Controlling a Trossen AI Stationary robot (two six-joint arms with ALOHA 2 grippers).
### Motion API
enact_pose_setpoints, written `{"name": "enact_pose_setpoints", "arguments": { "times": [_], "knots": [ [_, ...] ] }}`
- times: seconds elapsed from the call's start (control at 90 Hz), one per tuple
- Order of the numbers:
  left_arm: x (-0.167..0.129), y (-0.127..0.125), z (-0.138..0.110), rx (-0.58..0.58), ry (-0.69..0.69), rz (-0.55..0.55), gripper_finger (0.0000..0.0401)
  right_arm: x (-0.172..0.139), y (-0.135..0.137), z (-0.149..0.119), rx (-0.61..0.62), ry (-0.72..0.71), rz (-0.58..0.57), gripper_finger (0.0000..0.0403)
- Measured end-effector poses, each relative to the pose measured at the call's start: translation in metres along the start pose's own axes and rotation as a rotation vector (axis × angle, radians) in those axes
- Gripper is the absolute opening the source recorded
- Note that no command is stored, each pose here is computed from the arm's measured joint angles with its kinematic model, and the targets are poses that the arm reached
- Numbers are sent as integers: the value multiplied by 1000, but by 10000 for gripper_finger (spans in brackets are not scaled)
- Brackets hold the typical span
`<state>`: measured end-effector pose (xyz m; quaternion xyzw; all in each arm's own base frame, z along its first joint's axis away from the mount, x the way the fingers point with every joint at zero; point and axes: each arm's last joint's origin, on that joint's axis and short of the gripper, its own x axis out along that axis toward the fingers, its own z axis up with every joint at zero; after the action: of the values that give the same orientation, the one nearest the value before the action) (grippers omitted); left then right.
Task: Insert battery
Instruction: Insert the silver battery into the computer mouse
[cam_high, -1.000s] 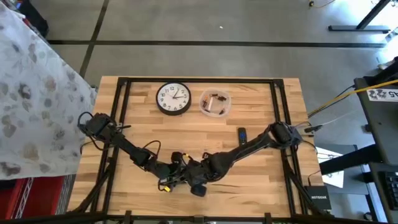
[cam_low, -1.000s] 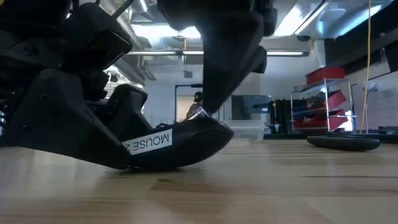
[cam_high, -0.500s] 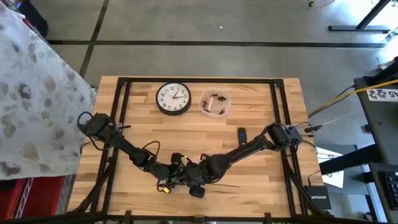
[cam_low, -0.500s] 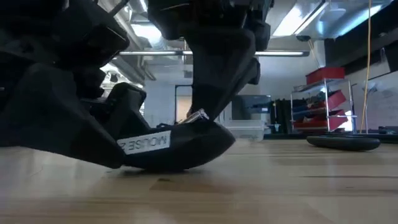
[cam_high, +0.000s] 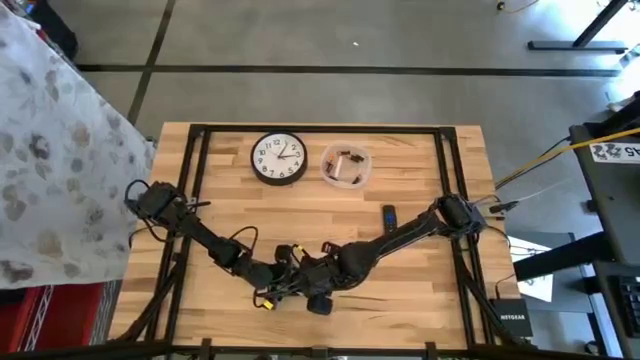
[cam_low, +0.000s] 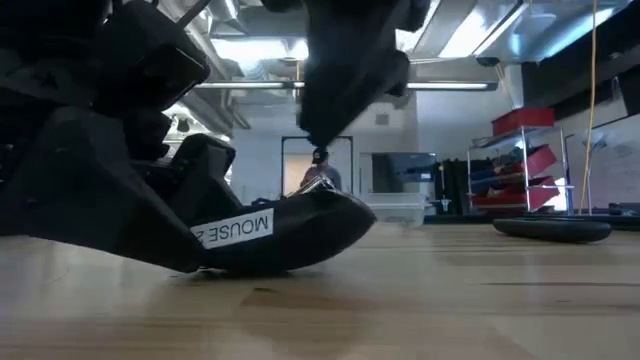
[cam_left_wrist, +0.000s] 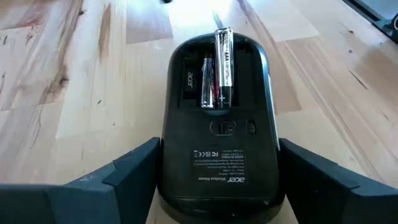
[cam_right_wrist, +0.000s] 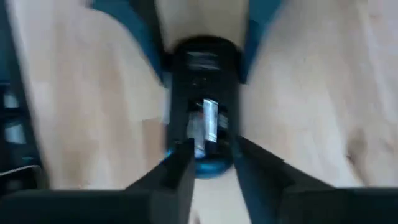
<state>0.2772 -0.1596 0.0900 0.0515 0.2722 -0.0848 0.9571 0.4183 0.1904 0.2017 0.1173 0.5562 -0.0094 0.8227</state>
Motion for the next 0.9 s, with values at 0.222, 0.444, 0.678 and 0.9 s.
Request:
{"name": "enact_pose_setpoints", "arguments": {
  "times": [0.222,0.444,0.678,0.9],
  "knots": [
    [0,0,0,0,0,-2,274,12,7,-6,-41,22,12,166],
    [0,0,0,-2,-1,-2,274,18,5,-11,-6,21,-27,139],
    [0,0,0,-3,-4,1,274,30,4,-14,-5,30,-43,106],
    [0,0,1,-9,-6,2,274,37,6,-17,-10,67,-14,65]
  ]
}}
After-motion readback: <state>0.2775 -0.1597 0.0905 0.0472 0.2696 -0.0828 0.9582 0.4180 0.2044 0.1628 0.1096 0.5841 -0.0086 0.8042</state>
